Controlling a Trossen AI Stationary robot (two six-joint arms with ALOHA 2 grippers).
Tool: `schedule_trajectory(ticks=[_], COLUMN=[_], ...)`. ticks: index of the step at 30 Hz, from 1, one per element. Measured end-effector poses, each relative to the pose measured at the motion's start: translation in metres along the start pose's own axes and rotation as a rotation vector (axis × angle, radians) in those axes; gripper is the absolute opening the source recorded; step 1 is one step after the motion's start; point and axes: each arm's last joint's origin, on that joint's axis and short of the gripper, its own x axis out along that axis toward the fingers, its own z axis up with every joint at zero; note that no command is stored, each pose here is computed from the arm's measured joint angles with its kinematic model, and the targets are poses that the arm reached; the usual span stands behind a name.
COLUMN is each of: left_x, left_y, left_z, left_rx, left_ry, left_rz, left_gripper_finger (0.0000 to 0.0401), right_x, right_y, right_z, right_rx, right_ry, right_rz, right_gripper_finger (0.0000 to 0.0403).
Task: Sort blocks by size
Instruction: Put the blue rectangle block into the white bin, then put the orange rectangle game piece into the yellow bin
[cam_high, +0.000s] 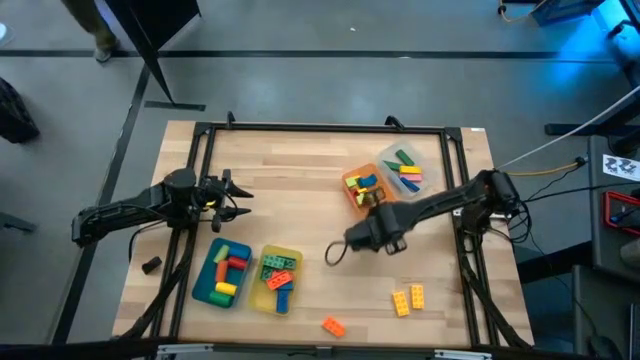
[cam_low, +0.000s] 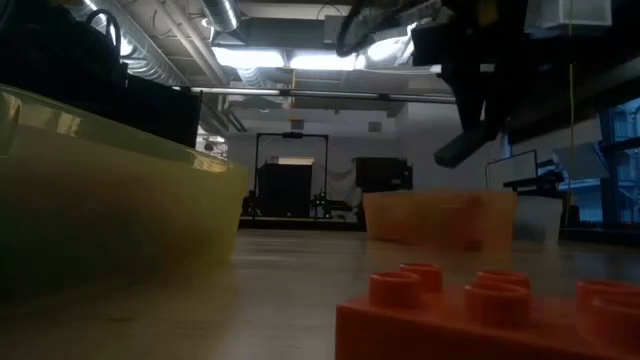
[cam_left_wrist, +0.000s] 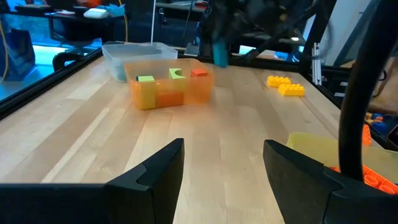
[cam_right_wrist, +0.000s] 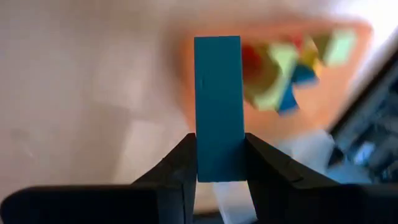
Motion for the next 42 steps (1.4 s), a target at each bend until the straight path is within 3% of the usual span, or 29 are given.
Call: schedule_trajectory(ticks=[10, 20, 27, 42], left_x=[0.0, 0.0, 0.0, 0.0], left_y=[0.0, 0.0, 0.0, 0.0], left_z=[0.0, 0.0, 0.0, 0.0], left_rx=[0.0, 0.0, 0.0, -0.007], left_ry=[0.0, 0.0, 0.0, 0.0], left_rz=[0.0, 0.0, 0.0, 0.0], left_gripper_finger=[0.0205, 0.0205, 0.0205, 0.0205], right_x=[0.004, 0.039, 0.053, 0.06], right_y=[-0.081, -0.155, -0.175, -0.187], right_z=[-0.054, -0.109, -0.133, -0.145], right_rx=[0.239, 0.552, 0.69, 0.769], right_ry=[0.112, 0.228, 0.222, 0.225], right_rz=[-0.032, 0.063, 0.212, 0.203], right_gripper_finger=[0.0112, 0.0119, 0.0123, 0.0134])
